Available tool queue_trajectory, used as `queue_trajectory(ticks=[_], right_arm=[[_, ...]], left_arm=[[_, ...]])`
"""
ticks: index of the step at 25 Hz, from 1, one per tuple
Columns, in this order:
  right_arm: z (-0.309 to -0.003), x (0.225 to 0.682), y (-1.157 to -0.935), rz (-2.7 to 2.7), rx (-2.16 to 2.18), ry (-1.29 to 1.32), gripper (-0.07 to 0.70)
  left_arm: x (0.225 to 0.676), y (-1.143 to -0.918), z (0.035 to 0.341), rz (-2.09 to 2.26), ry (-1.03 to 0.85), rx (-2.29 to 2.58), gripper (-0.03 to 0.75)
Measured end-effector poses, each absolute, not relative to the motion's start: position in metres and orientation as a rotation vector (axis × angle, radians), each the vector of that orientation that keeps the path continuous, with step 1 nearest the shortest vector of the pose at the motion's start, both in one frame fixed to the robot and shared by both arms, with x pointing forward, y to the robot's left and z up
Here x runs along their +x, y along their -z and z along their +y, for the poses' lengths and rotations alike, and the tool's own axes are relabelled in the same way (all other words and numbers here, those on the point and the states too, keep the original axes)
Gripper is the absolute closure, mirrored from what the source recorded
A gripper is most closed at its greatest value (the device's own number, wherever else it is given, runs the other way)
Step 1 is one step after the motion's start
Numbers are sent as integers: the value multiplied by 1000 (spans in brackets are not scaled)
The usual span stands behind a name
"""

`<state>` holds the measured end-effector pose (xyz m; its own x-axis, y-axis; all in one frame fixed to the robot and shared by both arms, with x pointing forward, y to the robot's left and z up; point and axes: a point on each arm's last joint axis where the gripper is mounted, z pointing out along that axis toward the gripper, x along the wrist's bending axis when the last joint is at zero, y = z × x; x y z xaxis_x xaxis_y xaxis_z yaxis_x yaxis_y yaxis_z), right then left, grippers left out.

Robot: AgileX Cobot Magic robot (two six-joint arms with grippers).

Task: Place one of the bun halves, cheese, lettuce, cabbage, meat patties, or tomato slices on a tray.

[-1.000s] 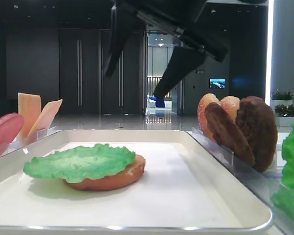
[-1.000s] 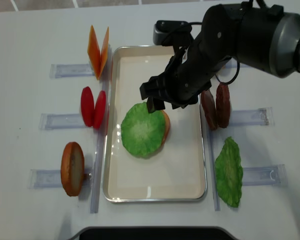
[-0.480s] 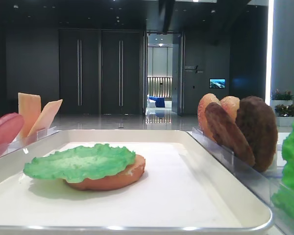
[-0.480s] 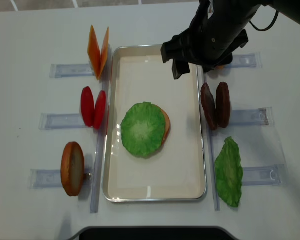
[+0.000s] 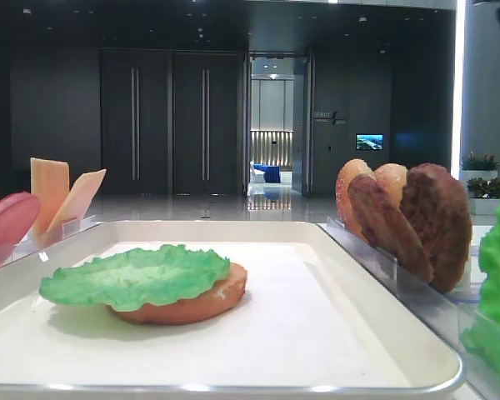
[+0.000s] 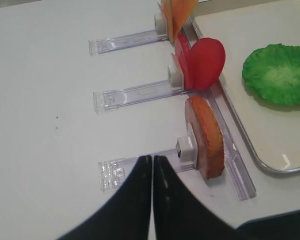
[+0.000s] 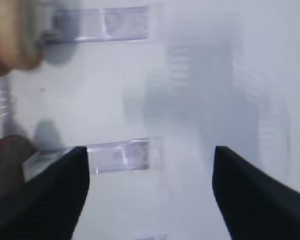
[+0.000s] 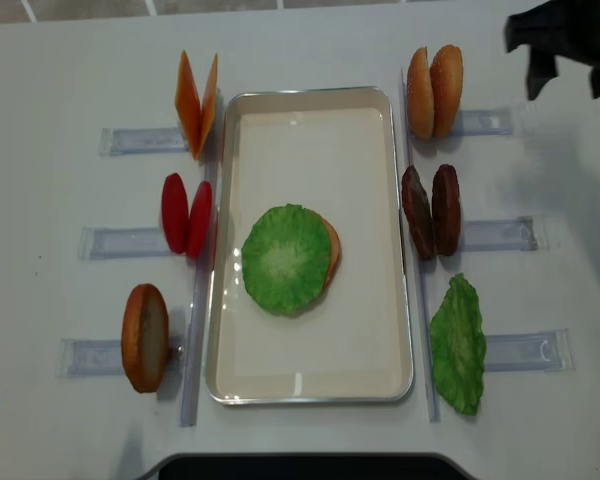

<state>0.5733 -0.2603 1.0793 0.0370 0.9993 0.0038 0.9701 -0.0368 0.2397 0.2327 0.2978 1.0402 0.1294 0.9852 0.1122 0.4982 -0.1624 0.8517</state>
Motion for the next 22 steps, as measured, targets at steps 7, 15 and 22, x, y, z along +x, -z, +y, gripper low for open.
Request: queue_trajectory(ticks=[7, 15, 22], right_arm=[[-314, 554, -1091, 1927, 2173, -216, 137], [-312, 440, -1082, 1938, 2169, -184, 145], [-306, 353, -1060, 1892, 2128, -325, 145]], left_arm=[[233, -1040, 298, 1439, -941, 1750, 716], [233, -1040, 298, 1439, -941, 1750, 716], [233, -1040, 298, 1439, -941, 1750, 716]])
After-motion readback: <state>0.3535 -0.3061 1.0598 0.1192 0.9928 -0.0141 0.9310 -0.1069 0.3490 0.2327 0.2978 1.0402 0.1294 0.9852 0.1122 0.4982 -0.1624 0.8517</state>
